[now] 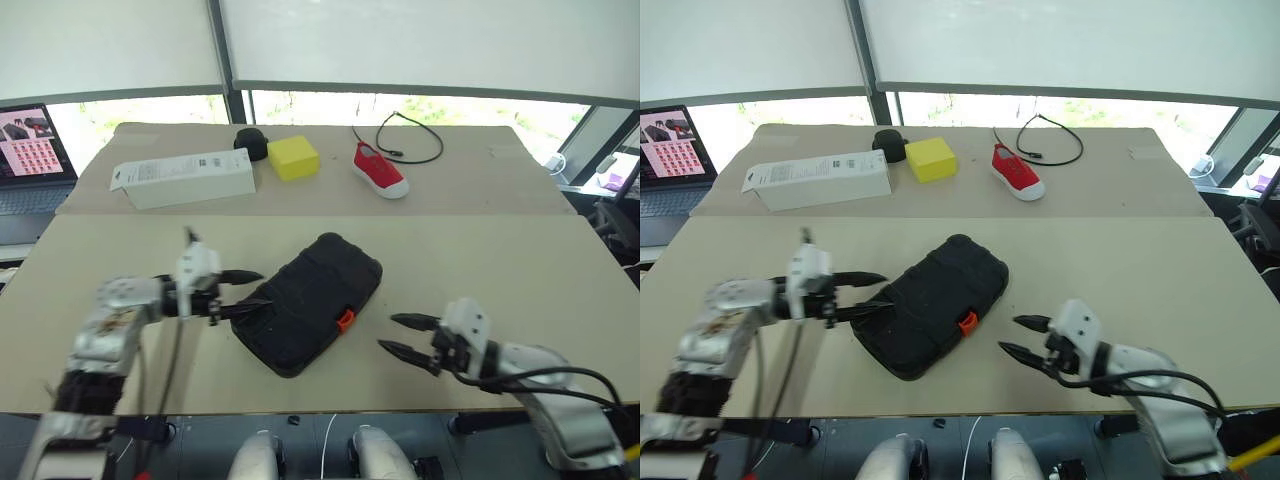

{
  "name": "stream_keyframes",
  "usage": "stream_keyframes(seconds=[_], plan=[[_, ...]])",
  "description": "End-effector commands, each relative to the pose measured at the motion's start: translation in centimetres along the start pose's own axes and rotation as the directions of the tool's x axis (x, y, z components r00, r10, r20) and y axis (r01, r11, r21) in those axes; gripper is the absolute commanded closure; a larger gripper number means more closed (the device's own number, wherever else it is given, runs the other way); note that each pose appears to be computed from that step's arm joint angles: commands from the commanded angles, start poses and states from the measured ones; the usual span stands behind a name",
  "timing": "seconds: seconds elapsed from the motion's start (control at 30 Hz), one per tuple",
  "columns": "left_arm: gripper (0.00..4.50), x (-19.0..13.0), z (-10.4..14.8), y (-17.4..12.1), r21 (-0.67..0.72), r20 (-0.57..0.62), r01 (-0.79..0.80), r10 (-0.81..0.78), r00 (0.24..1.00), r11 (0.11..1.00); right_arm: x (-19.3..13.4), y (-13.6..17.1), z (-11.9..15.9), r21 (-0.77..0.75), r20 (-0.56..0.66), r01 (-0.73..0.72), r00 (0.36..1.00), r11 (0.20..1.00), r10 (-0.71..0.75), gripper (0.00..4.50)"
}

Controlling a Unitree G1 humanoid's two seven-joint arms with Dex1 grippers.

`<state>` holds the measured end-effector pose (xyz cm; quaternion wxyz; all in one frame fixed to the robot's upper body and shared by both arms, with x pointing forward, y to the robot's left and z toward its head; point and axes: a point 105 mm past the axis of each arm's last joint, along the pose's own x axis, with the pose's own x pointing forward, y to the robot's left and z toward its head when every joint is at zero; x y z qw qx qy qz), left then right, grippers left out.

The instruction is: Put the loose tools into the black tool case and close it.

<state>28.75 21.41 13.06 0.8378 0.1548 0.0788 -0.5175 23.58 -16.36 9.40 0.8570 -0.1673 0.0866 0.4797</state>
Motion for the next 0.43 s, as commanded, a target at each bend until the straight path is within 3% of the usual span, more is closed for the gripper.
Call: stream_keyframes(seconds=[0.03,0.1,0.23,0.43], plan=[[0.0,-3.4,-1.9,-0.2,-0.005,-0.062,-0.092,0.091,0.994,0.996,-2.3,-2.0,0.7,-0.146,0.043,0.071,0.997,0.987,-0.065,0.03],[0.0,-5.4,-3.1,-0.4,-0.024,-0.07,-0.174,0.172,0.983,0.984,-3.6,-2.8,0.5,-0.212,0.059,0.086,0.995,0.974,-0.075,0.03],[0.0,-7.6,-5.3,-0.8,-0.05,-0.123,-0.286,0.278,0.953,0.957,-4.7,-4.3,-0.2,-0.185,0.071,0.109,0.993,0.977,-0.098,0.03],[0.0,-7.9,-4.8,-0.4,0.014,-0.081,-0.37,0.37,0.926,0.929,-4.5,-6.0,-0.6,-0.196,0.086,0.15,0.987,0.969,-0.135,0.03]])
